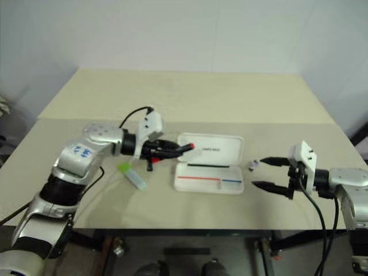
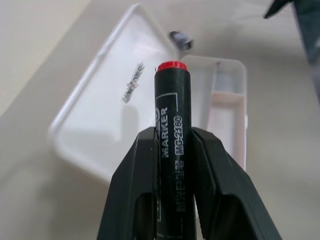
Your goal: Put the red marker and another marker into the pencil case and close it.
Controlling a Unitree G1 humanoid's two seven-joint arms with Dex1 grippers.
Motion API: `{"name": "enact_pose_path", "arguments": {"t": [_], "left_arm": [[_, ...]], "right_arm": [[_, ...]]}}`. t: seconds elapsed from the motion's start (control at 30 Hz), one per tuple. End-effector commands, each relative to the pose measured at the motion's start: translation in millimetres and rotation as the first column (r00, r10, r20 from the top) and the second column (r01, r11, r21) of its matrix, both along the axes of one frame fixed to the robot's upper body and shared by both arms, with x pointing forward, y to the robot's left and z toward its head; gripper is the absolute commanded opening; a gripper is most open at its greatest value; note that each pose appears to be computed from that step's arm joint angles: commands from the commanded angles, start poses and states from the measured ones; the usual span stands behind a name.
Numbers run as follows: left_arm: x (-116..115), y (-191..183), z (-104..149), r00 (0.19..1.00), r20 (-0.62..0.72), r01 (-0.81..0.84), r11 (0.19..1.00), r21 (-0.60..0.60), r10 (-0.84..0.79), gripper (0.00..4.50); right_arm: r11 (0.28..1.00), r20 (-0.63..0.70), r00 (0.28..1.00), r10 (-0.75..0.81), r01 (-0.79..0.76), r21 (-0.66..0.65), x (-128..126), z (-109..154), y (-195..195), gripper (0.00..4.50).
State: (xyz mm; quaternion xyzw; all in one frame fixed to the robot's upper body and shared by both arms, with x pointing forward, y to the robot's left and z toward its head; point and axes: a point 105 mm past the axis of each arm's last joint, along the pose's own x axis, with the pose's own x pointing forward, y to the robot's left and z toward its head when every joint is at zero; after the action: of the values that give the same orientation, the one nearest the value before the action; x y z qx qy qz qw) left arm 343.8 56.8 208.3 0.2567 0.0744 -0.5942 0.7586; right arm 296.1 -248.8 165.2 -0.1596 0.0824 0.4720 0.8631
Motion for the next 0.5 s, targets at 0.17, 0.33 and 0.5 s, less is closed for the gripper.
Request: {"name": "enact_pose_path", "arguments": {"t": [0.17,0.33,0.5], "left_arm": [[18,-40,4,0.983,0.077,0.16,0.981,0.105,-0.169,0.57],[24,-65,-1,0.97,0.063,0.222,0.963,0.15,-0.234,0.57],[21,-80,-12,0.961,0.017,0.266,0.945,0.189,-0.274,0.57]], "right_arm": [[0.999,0.069,0.996,-0.05,0.048,0.021,-12,15,-6,4.5],[0.998,0.079,0.996,-0.049,0.046,0.041,-22,17,-3,4.5],[0.996,0.137,0.99,-0.044,0.033,0.083,-31,24,2,4.5]]}}
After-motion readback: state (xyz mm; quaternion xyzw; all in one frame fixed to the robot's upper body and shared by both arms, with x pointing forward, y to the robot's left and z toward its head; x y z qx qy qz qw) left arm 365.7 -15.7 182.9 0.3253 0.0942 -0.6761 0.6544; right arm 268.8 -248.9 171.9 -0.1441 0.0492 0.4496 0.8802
